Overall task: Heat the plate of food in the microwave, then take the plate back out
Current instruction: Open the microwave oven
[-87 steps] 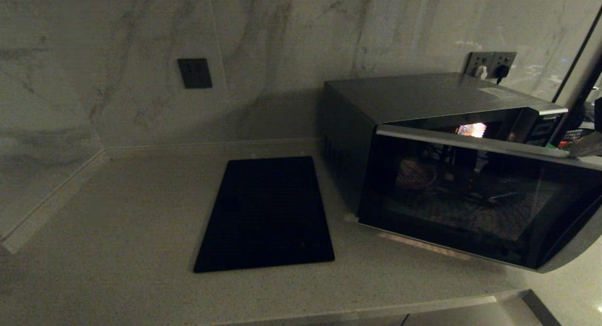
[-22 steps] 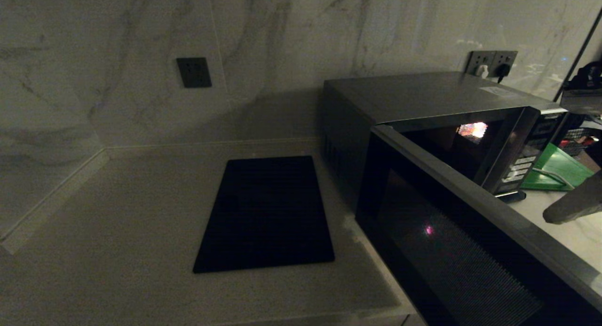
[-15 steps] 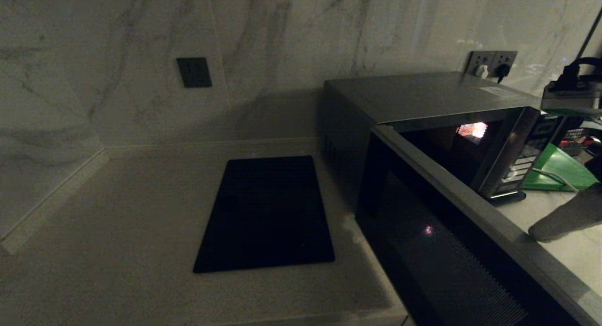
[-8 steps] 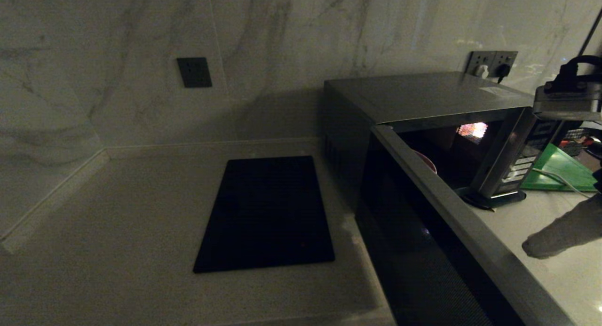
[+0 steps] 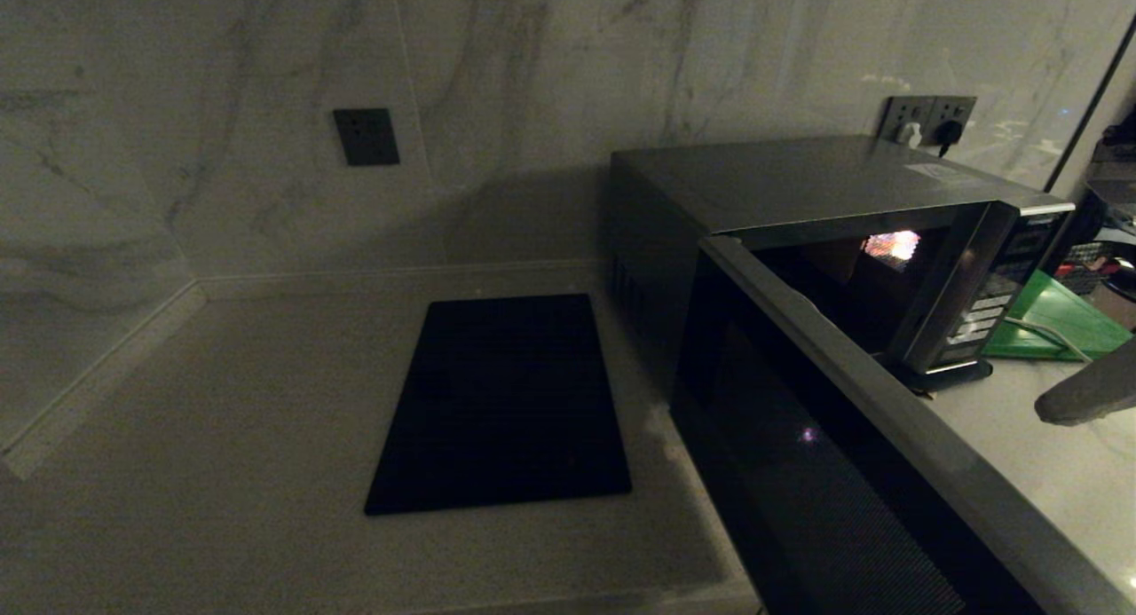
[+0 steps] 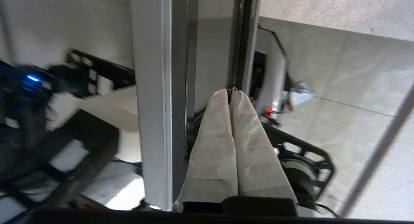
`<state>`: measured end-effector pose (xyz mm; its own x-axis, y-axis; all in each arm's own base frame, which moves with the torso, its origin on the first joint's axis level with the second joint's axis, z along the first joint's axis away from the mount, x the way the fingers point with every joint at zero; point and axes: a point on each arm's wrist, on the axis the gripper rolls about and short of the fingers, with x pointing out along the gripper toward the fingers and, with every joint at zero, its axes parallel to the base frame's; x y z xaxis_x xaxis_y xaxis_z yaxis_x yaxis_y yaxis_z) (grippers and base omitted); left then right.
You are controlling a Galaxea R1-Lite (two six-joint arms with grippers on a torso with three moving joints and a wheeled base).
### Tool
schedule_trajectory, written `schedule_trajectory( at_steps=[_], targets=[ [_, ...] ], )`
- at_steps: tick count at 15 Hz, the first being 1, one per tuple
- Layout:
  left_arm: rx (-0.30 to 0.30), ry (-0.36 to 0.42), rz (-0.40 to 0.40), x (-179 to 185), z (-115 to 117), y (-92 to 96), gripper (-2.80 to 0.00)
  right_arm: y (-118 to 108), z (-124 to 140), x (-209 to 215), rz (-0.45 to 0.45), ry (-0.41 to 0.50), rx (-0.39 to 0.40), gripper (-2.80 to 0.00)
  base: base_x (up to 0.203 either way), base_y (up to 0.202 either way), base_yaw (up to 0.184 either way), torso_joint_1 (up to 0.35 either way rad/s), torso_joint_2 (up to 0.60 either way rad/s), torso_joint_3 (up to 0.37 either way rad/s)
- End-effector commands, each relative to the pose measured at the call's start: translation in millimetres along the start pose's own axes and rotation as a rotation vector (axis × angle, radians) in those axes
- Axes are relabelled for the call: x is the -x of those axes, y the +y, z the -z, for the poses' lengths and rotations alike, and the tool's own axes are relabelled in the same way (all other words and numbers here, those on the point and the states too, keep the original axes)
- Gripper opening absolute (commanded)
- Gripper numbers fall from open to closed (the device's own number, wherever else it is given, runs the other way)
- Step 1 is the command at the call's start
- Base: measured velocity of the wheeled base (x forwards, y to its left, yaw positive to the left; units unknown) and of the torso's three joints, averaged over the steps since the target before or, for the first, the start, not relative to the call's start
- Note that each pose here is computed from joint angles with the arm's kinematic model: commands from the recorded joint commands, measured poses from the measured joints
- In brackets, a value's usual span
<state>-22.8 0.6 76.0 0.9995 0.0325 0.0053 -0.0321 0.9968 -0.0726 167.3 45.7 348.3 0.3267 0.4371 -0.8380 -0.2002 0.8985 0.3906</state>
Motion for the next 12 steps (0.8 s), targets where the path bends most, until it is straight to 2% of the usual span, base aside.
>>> schedule_trajectory(
  at_steps=[1, 5, 6, 9, 10, 12],
  targets=[
    [0.001, 0.001, -0.001, 0, 0, 0.0, -2.8, -10, -1, 4, 0.003, -0.015, -0.057, -2.8, 0.0, 0.0, 0.0, 0.0, 0.0, 0.0],
    [0.001, 0.001, -0.001, 0, 0, 0.0, -2.8, -45, -15, 6, 0.068, -0.119, -0.2, -2.8, 0.0, 0.0, 0.0, 0.0, 0.0, 0.0],
    [0.001, 0.001, -0.001, 0, 0, 0.0, -2.8, -57, -21, 2, 0.077, -0.136, -0.26, -2.8, 0.0, 0.0, 0.0, 0.0, 0.0, 0.0],
    [0.0, 0.001, -0.001, 0, 0, 0.0, -2.8, -79, -59, -21, 0.02, -0.257, -0.551, -2.8, 0.0, 0.0, 0.0, 0.0, 0.0, 0.0],
    [0.0, 0.001, -0.001, 0, 0, 0.0, -2.8, -87, -72, -33, 0.004, -0.272, -0.62, 0.0, 0.0, 0.0, 0.0, 0.0, 0.0, 0.0],
    [0.001, 0.001, -0.001, 0, 0, 0.0, -2.8, -99, -92, -50, -0.024, -0.31, -0.672, 0.0, 0.0, 0.0, 0.0, 0.0, 0.0, 0.0]
  ],
)
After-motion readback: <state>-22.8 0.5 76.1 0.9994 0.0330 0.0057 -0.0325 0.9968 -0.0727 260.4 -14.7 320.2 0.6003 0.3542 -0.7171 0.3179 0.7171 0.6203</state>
